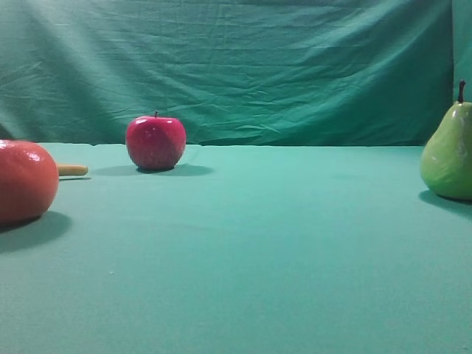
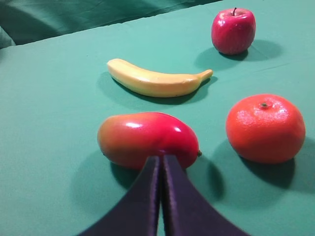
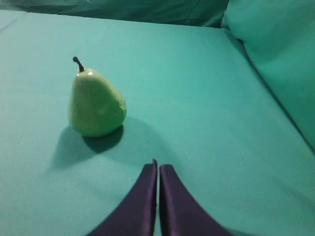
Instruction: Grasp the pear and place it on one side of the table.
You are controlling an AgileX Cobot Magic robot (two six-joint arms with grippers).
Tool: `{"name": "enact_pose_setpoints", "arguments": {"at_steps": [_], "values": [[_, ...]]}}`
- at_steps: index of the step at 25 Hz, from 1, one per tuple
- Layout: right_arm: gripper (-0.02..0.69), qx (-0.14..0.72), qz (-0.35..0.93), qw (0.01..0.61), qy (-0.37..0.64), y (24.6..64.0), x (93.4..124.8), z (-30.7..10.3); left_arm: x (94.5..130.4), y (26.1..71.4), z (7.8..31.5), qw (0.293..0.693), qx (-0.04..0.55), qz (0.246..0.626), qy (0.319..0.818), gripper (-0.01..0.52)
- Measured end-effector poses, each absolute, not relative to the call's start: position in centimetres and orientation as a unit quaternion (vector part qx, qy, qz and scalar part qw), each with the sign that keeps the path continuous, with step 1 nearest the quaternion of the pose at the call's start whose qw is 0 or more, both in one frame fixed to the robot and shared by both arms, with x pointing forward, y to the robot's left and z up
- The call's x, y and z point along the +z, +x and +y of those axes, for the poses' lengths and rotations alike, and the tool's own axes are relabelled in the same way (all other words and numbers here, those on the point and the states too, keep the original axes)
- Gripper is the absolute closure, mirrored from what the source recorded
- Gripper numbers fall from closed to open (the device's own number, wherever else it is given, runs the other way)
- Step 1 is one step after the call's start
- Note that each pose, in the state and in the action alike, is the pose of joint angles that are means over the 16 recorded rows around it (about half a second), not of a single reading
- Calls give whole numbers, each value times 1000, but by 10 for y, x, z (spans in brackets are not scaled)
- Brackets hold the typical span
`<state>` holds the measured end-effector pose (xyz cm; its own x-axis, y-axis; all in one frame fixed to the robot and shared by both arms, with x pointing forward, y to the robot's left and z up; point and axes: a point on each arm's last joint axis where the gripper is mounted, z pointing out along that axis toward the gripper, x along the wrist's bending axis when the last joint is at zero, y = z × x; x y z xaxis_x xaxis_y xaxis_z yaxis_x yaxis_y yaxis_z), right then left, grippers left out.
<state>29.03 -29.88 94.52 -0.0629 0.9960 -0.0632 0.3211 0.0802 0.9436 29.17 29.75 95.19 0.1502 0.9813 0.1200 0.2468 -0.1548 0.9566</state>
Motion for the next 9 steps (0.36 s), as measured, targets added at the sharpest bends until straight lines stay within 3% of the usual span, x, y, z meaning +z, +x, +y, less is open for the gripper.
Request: {"name": "enact_pose_setpoints", "arguments": {"at_steps": [9], "values": [[665,406,605,417,543,290,945,-299,952,292,297,427,430,490,627,514]]}}
